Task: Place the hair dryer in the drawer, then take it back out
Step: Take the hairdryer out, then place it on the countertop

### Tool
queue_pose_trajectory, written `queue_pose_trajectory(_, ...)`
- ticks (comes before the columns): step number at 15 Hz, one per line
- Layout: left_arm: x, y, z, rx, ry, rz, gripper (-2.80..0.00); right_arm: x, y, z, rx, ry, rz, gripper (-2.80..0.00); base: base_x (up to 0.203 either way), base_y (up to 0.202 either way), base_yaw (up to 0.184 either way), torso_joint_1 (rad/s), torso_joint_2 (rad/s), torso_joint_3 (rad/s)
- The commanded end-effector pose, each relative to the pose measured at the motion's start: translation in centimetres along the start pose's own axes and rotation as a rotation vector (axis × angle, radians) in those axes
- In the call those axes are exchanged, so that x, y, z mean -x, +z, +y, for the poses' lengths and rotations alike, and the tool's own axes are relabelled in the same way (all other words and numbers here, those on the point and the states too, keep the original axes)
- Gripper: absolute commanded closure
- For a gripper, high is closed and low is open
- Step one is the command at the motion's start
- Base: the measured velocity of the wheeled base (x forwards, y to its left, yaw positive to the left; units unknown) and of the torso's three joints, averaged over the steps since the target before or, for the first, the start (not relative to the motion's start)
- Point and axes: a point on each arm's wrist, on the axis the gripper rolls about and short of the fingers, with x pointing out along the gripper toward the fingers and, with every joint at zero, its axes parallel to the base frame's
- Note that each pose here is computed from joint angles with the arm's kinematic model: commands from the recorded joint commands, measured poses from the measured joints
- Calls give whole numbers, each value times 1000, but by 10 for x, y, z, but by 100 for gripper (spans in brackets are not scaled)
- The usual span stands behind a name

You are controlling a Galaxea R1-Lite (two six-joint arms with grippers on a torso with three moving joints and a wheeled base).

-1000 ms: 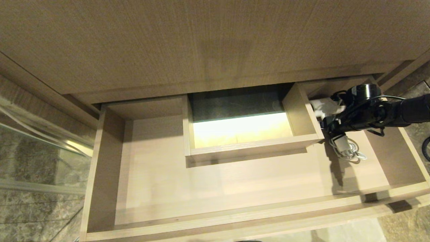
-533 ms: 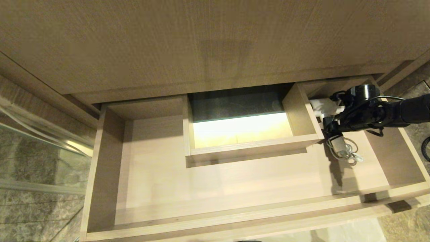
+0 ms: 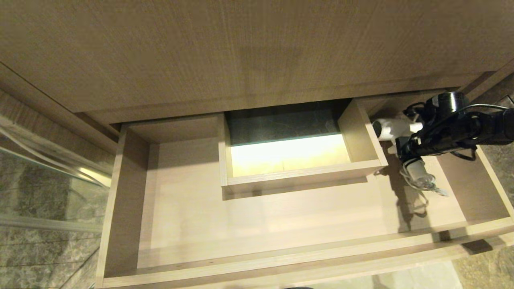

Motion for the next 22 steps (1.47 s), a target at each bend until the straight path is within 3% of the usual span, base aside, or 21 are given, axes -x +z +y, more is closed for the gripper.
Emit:
queue_pose_trajectory(1,0,0,0,0,1,1,0,49,5,3,5,-4,-51,0,0,0,0,0,0,0)
queue_pose_trajectory(10,0,0,0,-1,1,1,0,170,-20,11,43,-64,-134,0,0,0,0,0,0,0)
queue_pose_trajectory(12,0,0,0,-1,1,1,0,192,-27,11,67,-109,-121,0,0,0,0,0,0,0)
queue_pose_trajectory(17,0,0,0,0,1,1,0,235,-49,17,122,-124,-82,0,0,0,0,0,0,0)
queue_pose_trajectory(22,0,0,0,-1,1,1,0,276,-54,21,131,-143,-178,0,0,0,0,0,0,0)
